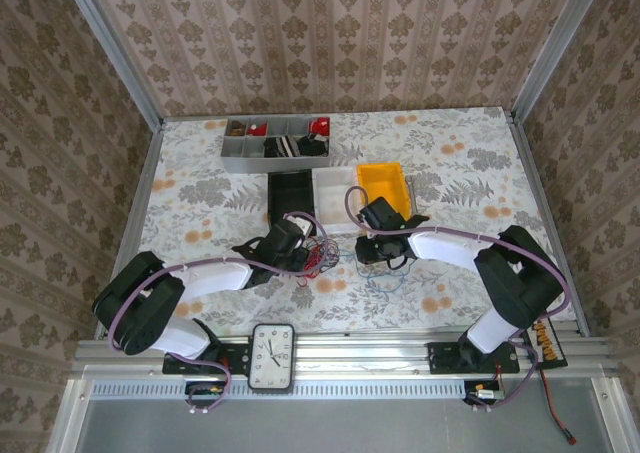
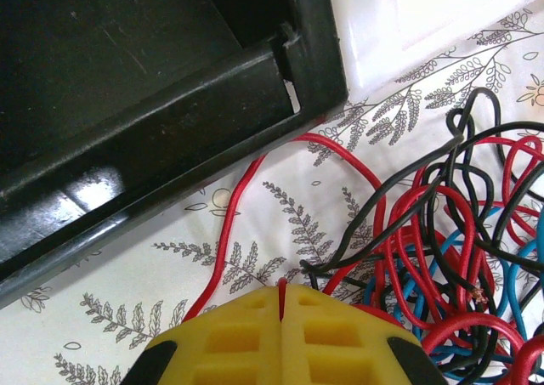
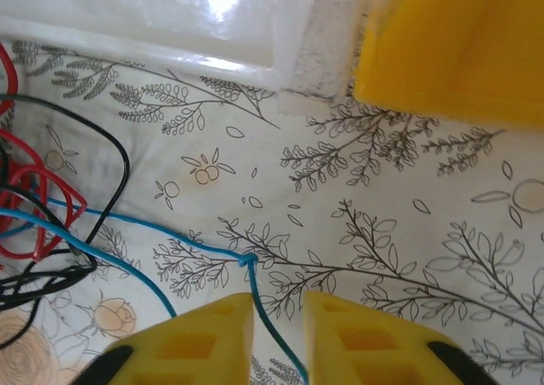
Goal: Untangle the cables
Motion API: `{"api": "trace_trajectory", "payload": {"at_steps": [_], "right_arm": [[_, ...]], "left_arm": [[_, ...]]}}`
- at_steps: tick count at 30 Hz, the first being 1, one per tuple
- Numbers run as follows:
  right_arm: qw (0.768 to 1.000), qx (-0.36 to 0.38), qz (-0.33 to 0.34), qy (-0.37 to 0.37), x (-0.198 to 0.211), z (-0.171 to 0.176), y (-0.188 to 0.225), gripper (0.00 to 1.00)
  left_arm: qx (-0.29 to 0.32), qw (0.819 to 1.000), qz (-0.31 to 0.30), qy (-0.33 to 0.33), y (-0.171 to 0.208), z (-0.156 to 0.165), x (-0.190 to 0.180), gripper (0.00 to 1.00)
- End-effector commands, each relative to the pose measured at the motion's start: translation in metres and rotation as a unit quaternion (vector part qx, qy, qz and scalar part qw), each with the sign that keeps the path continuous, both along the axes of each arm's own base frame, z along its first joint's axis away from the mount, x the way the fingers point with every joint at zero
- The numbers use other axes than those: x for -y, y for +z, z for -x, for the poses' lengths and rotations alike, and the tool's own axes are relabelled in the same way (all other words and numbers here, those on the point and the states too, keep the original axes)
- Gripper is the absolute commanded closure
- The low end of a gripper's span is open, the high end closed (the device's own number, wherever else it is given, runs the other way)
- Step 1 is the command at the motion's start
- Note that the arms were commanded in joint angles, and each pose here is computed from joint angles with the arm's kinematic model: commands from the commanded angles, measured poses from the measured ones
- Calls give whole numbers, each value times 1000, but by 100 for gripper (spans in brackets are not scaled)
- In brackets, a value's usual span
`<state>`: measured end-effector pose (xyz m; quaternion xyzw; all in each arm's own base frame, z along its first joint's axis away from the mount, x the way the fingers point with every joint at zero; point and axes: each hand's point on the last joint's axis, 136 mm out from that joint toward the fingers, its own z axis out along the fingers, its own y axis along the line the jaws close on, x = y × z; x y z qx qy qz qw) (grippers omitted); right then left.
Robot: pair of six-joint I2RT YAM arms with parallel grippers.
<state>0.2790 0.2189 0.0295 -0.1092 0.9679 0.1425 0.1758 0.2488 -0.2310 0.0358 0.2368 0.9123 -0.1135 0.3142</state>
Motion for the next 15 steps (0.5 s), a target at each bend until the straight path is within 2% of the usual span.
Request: {"api": "trace_trajectory", "payload": {"at_steps": [1, 3, 5, 8, 10, 13, 15], "right_arm": [[1000, -3, 9, -18, 3, 1, -9, 89], [1000, -1, 6, -28, 5, 0, -8, 94], [999, 2, 9, -36, 8, -1, -7, 94], [1000, -1, -2, -29, 4, 3, -6, 78], [1000, -2, -12, -23, 0, 8, -6, 70], [1000, -6, -6, -17, -2, 15, -10, 69], [1000, -5, 8, -16, -1, 17, -14, 73]], "left_arm": [[-13, 1000, -14, 5, -9, 1, -5, 100], [-11, 1000, -12, 7, -9, 1, -5, 100], [-10, 1000, -10, 7, -9, 1, -5, 100], [-10, 1000, -10, 5, -10, 1, -4, 100], [-10, 1000, -9, 4, -10, 1, -4, 100], [-8, 1000, -8, 3, -10, 1, -3, 100], [-6, 1000, -7, 4, -8, 0, -3, 100]]}}
